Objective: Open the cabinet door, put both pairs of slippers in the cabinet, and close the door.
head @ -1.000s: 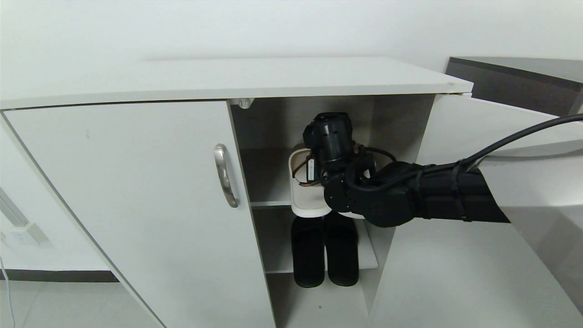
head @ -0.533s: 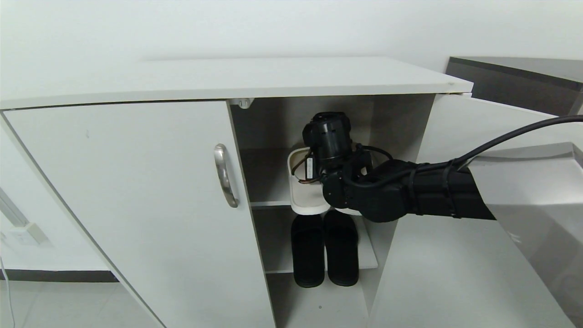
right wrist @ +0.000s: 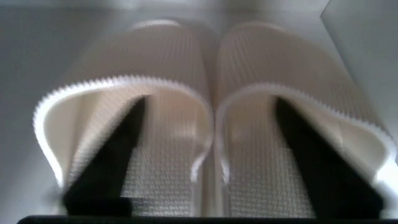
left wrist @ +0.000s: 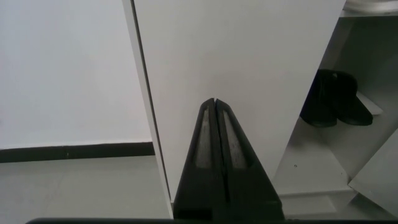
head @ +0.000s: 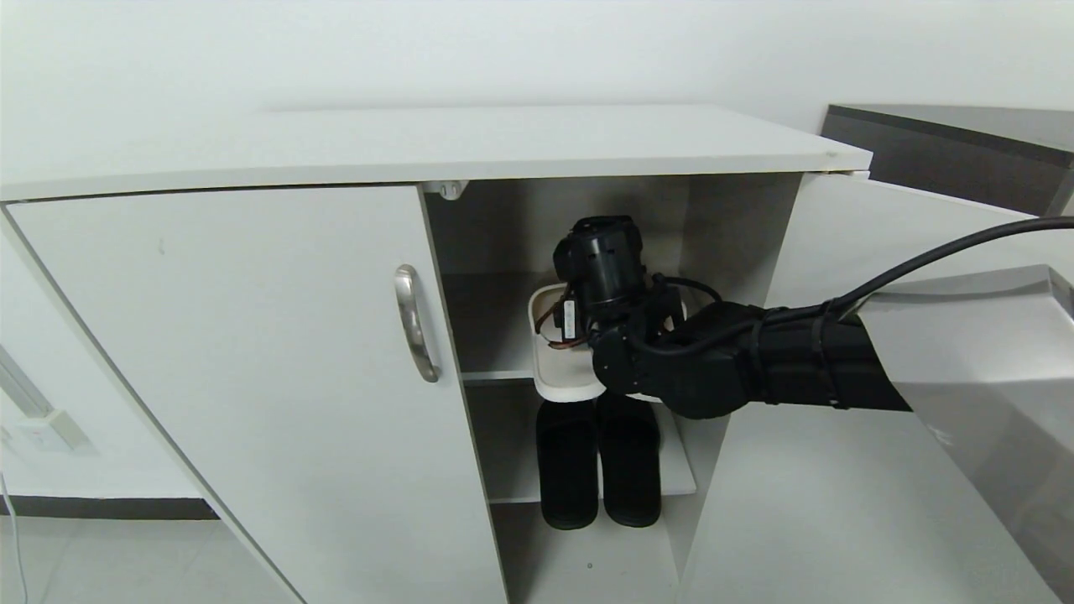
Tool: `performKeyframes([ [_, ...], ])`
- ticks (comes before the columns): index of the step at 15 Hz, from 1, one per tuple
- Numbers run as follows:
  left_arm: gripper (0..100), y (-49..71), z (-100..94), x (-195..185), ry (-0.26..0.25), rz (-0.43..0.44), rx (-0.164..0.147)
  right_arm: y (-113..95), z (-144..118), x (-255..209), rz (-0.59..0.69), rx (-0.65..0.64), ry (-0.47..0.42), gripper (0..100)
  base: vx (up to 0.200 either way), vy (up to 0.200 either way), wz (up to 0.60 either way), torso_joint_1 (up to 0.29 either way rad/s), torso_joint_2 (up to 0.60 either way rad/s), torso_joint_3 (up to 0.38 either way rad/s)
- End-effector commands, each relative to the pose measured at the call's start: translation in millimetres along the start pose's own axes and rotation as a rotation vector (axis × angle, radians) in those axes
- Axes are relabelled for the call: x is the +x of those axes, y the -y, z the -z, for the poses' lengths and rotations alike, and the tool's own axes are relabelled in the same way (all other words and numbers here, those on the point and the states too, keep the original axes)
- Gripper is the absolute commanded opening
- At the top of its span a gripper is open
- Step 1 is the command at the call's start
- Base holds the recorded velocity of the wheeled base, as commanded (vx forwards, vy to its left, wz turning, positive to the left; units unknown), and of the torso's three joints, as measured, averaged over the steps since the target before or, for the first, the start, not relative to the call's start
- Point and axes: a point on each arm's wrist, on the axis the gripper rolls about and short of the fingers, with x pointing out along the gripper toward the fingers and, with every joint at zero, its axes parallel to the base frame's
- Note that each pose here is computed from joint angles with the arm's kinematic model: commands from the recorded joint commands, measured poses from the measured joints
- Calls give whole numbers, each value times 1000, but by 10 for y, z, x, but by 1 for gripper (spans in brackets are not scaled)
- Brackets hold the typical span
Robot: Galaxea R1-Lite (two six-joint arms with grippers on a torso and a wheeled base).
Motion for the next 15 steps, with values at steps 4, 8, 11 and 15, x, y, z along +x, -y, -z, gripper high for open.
performKeyframes([
  [4,0,0,0,1,-1,0,-2,46,-77,-315,-31,-9,-3,100,0,0,0,0,0,0],
  [8,0,0,0,1,-1,0,-2,152,-104,-652,-70,-12,-6,100,0,0,0,0,0,0],
  [11,0,0,0,1,-1,0,-3,232,-17,-933,-116,-13,2,100,0,0,0,0,0,0],
  [15,0,0,0,1,-1,0,-14,406,135,-1264,-186,-18,43,100,0,0,0,0,0,0],
])
